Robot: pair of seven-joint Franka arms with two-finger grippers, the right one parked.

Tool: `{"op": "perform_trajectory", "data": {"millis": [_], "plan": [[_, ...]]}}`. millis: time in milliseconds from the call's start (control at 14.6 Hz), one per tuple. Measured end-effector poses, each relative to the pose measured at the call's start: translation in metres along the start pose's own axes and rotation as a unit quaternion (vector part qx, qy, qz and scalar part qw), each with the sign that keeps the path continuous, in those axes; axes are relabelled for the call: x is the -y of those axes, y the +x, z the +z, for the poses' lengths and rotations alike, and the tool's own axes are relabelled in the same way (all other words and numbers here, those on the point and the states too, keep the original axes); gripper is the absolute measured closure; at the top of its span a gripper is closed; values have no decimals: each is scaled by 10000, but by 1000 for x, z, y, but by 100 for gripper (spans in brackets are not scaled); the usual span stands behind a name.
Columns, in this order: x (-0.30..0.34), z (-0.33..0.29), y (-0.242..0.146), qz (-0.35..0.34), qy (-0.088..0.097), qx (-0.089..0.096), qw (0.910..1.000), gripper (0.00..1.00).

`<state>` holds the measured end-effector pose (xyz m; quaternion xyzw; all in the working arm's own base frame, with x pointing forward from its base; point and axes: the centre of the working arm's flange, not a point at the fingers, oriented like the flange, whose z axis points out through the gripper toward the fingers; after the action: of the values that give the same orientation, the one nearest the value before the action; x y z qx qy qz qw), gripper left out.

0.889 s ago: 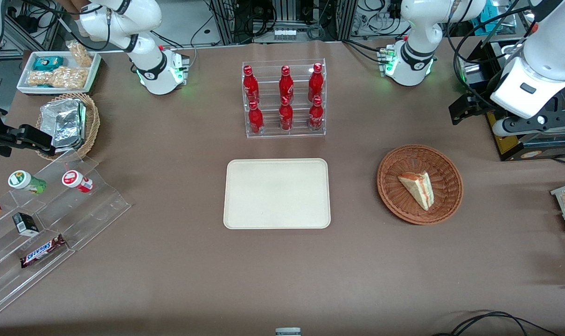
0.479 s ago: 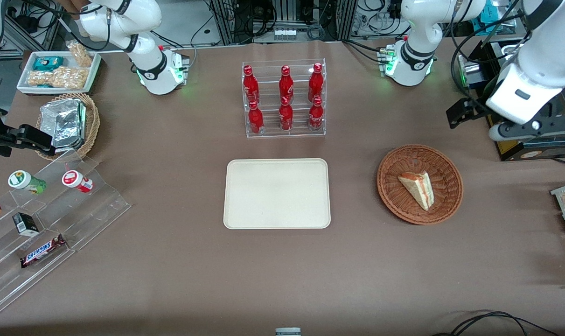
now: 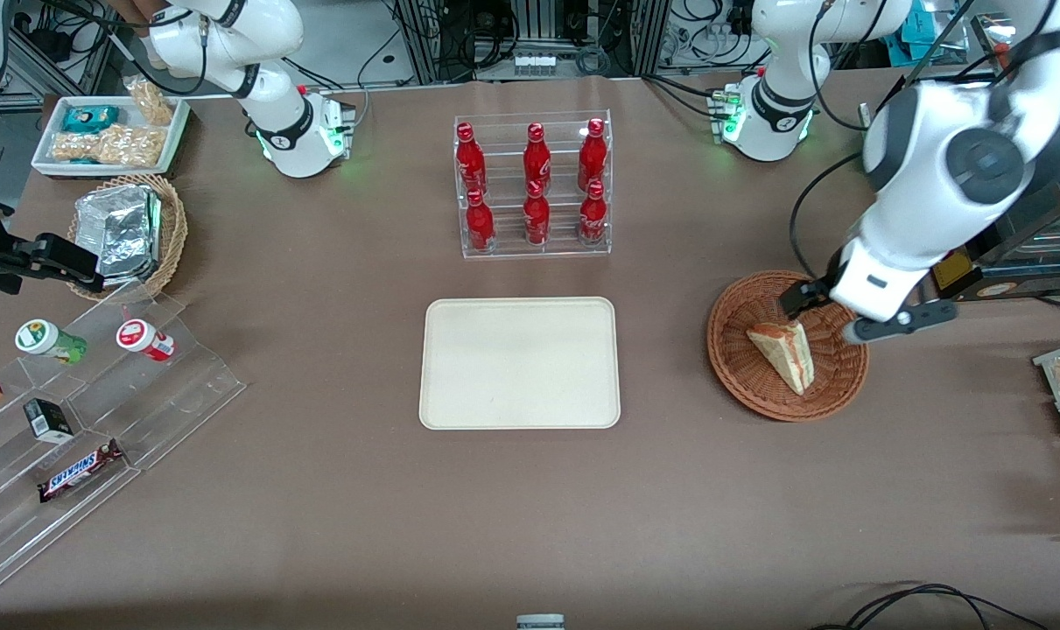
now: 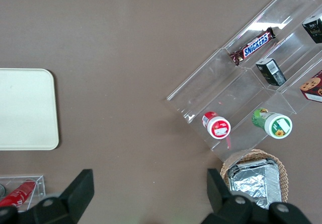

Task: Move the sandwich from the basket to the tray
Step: 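Lower the open left gripper over the sandwich in the woven basket, then close the left gripper on the wrapped sandwich and lift it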

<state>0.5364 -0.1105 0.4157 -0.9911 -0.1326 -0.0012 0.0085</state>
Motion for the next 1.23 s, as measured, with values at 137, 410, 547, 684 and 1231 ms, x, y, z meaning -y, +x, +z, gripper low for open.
{"op": "perform_trajectory", "data": {"millis": [137, 410, 547, 684, 1231], "plan": [[4, 37, -10, -518, -10, 22, 9987, 0], [14, 81, -16, -1591, 163, 343, 9865, 0], [23, 97, -11, -1875, 234, 473, 9808, 0], [33, 109, -7, -2012, 282, 565, 9775, 0], [38, 172, -3, -2110, 343, 830, 9734, 0]]}}
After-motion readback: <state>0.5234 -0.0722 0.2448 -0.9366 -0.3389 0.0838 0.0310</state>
